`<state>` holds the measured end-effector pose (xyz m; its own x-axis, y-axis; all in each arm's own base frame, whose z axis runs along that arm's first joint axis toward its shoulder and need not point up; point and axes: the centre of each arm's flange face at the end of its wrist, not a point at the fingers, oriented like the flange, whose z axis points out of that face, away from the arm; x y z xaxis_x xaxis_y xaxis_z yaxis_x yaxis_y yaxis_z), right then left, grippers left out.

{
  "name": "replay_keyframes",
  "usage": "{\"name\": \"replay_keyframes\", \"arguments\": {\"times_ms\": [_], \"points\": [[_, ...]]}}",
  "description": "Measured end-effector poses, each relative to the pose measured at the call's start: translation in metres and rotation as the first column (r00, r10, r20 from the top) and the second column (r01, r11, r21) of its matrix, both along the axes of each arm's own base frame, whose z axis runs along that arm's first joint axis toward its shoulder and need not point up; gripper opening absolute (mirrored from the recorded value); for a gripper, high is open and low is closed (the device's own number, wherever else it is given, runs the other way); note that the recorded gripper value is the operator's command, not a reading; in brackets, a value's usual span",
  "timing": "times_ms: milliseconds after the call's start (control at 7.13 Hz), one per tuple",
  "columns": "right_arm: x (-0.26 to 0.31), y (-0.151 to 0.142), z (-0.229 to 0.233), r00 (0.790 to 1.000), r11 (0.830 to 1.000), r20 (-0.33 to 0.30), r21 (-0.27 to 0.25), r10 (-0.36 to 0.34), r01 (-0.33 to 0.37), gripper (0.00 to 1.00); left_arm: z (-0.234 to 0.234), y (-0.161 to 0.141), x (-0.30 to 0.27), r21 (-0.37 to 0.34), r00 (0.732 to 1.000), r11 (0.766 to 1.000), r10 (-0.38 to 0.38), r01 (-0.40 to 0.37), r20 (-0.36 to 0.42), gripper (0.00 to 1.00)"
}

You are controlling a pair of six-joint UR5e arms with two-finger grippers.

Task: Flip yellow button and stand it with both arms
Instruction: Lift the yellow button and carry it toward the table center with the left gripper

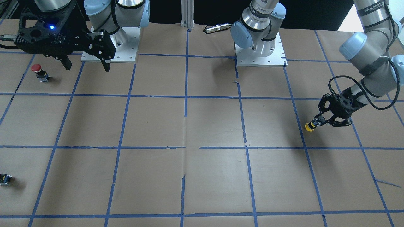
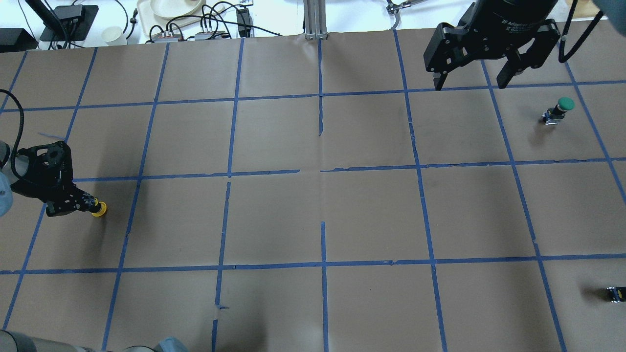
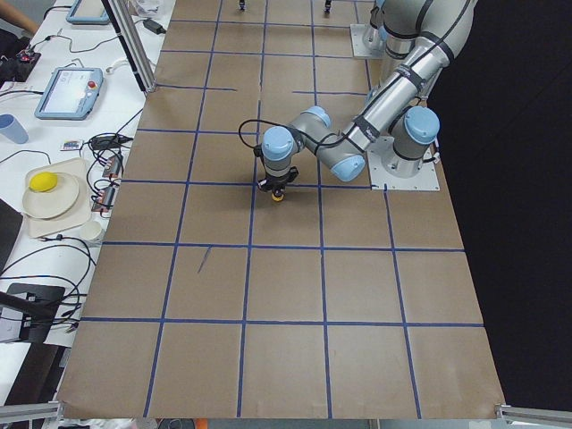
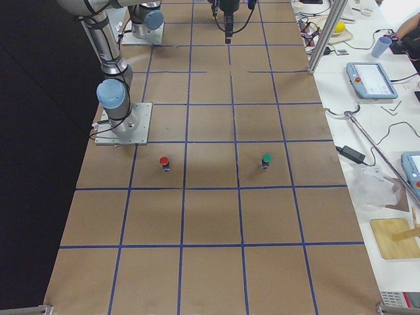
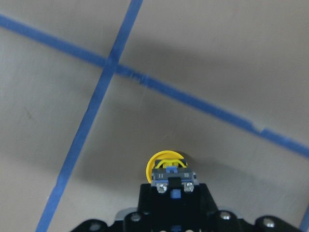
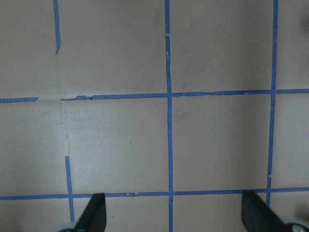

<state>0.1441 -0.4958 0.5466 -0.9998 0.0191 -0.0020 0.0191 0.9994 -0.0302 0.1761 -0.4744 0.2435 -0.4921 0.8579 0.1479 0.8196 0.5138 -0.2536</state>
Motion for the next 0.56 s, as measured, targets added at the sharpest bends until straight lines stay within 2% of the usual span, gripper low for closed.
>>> {"name": "replay_keyframes", "arguments": {"times_ms": [280,421,561], "points": [[-0.003,-0.001,0.001,1.0,1.0,0.0,-0.005,-0.005,0.005,1.0,0.031,-0.011,-0.06,0.085,0.982,0.991,0.113,-0.101,-0.15,0.06],[-0.004,-0.001,0.001,1.0,1.0,0.0,-0.007,-0.007,0.007,1.0,0.048,-0.008,-0.089,0.147,0.955,0.979,0.175,-0.143,-0.239,0.06],[-0.006,-0.002,0.001,1.0,1.0,0.0,-0.008,-0.01,0.01,1.0,0.064,-0.001,-0.117,0.218,0.906,0.957,0.256,-0.189,-0.338,0.06]]}}
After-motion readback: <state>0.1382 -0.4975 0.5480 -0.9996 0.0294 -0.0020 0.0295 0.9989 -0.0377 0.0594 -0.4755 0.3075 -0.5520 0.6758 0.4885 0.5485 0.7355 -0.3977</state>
